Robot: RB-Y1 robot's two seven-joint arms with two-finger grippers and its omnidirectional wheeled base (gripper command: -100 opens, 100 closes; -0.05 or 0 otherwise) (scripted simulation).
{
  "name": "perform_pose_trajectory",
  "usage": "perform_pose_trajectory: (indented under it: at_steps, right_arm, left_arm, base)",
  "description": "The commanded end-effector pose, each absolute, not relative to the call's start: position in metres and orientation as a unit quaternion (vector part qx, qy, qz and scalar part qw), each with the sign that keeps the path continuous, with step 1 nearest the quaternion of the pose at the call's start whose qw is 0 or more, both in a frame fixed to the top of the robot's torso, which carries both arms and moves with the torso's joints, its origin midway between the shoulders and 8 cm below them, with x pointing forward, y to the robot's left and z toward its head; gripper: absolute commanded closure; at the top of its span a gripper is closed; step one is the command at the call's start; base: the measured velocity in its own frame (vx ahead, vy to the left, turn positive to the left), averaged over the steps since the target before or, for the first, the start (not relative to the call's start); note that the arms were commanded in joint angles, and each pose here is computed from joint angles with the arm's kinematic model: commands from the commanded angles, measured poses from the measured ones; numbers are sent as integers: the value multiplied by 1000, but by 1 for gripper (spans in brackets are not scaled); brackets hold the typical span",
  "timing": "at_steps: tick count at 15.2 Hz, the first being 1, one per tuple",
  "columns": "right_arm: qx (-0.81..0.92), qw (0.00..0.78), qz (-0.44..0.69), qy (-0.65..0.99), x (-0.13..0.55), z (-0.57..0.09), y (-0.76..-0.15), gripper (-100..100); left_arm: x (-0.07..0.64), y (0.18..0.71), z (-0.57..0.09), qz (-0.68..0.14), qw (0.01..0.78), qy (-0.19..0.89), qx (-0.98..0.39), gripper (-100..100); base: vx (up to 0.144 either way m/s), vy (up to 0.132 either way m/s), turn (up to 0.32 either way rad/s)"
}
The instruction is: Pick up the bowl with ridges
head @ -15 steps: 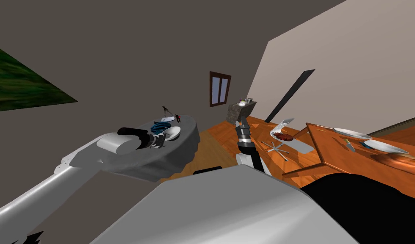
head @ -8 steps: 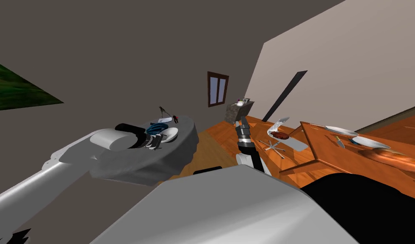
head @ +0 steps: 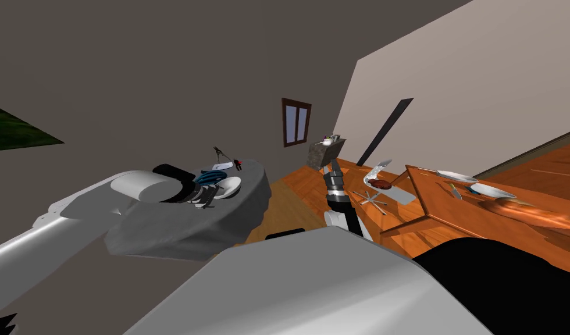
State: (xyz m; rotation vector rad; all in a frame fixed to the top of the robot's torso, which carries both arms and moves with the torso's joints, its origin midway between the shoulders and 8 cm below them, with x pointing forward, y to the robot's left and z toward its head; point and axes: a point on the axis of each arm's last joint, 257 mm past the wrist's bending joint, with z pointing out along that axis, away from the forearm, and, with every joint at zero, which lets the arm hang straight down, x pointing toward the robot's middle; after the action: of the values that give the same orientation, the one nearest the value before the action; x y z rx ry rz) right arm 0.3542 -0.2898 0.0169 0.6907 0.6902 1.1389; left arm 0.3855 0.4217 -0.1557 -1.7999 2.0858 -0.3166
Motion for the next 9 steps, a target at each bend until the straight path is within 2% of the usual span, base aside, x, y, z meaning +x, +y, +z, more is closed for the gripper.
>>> perform_pose_trajectory:
  at_steps: [1, 5, 6, 9]
  right_arm:
    - [314, 732, 518, 314, 354, 17, -290, 0]
    - [314, 732, 518, 314, 354, 17, -290, 0]
    - [314, 732, 518, 314, 354, 17, -290, 0]
    - [314, 732, 518, 314, 354, 17, -290, 0]
  left_arm:
    - [386, 422, -156, -112, 183, 739, -638, -100]
    - [388, 430, -173, -109, 181, 735, -644, -100]
    - [389, 430, -174, -110, 182, 735, -644, 100]
    - [388, 431, -174, -109, 181, 735, -644, 100]
  base:
    - [6, -7, -16]
    - [2, -4, -65]
    - [0, 0, 0]
    - [-1, 0, 5]
